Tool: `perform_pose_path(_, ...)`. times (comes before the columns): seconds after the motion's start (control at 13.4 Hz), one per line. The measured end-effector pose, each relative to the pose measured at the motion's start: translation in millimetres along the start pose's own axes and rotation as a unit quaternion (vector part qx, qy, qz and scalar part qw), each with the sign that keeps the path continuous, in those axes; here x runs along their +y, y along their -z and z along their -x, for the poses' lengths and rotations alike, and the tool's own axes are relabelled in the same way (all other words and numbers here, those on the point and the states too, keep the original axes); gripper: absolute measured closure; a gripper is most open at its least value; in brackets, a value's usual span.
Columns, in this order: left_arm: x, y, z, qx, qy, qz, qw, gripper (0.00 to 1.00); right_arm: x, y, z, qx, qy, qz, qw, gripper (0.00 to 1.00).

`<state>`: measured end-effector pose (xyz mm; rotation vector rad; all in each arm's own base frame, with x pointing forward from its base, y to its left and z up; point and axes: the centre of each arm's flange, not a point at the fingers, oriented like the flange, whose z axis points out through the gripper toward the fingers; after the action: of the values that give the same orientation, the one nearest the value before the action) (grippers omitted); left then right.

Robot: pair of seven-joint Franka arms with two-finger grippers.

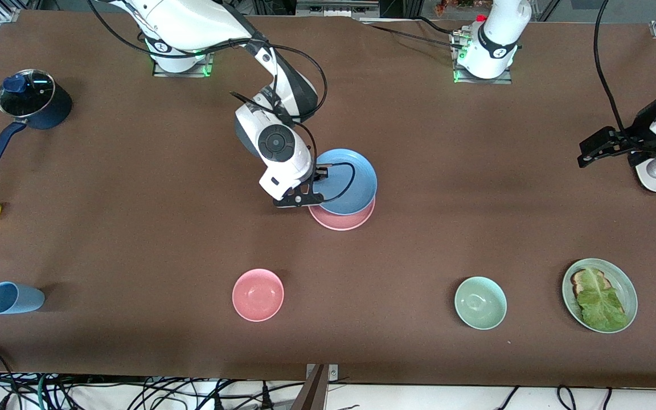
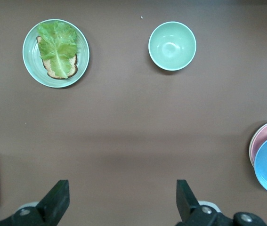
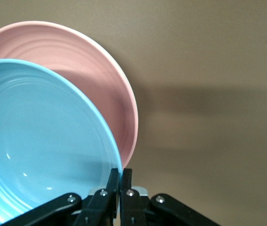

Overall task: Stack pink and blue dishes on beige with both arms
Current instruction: 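Lower the blue plate onto the pink plate with the right gripper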

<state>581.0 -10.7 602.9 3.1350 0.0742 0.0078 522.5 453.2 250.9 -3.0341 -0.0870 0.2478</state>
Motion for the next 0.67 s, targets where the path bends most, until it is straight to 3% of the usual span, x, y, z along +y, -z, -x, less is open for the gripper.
perform_pose_path(0.67,1.2,-0.3,-0.1,0.0,-0.001,0.0,1.0,0.0,2.7,-8.4,-9.0,0.009,-0.003,-0.003,1.0,0.96)
